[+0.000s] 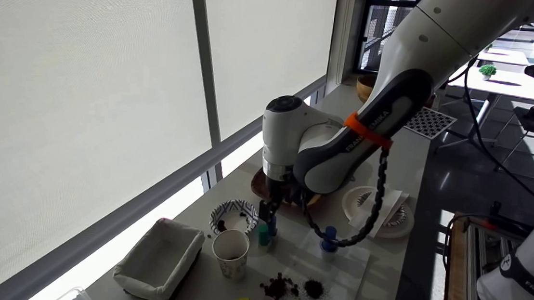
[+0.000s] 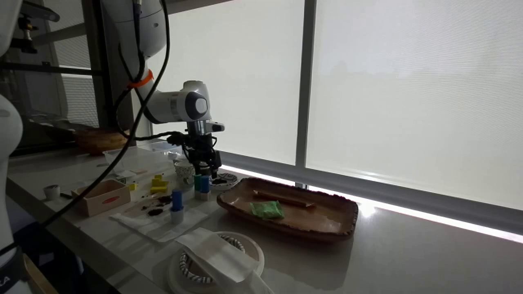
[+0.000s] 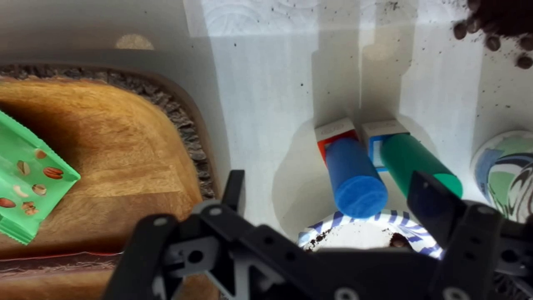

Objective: Put the green block on top of the blue block at the front.

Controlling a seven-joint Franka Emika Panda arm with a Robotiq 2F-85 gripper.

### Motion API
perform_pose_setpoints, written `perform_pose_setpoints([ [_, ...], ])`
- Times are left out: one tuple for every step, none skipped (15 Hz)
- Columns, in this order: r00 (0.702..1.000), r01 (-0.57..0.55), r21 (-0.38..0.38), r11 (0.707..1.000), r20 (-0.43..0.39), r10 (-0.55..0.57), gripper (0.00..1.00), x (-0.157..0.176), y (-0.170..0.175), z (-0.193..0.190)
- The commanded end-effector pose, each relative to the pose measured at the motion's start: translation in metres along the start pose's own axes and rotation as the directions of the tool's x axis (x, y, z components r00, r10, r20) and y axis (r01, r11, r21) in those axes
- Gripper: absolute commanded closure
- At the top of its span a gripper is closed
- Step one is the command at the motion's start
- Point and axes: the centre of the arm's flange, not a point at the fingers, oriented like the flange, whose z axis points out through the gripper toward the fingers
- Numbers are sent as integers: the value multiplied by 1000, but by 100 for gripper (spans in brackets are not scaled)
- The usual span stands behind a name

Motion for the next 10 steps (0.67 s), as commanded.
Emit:
perform_pose_setpoints([
  [1000,3,7,1000,-20,-3,18,-4,2,7],
  [1000,3,7,1000,-19,-3,29,-4,2,7],
  [1000,4,9,1000,-19,-4,29,-4,2,7],
  [1000,4,10,1000,-19,-4,36,-3,2,7],
  [1000,5,12,1000,-19,-5,46,-3,2,8],
  [1000,8,14,1000,-17,-7,54,-3,2,8],
  [1000,9,16,1000,-19,-9,24,-2,1,8],
  [1000,12,18,1000,-21,-12,16,-1,0,8],
  [1000,15,19,1000,-22,-14,16,0,0,8],
  [1000,18,20,1000,-23,-17,11,0,-1,8],
])
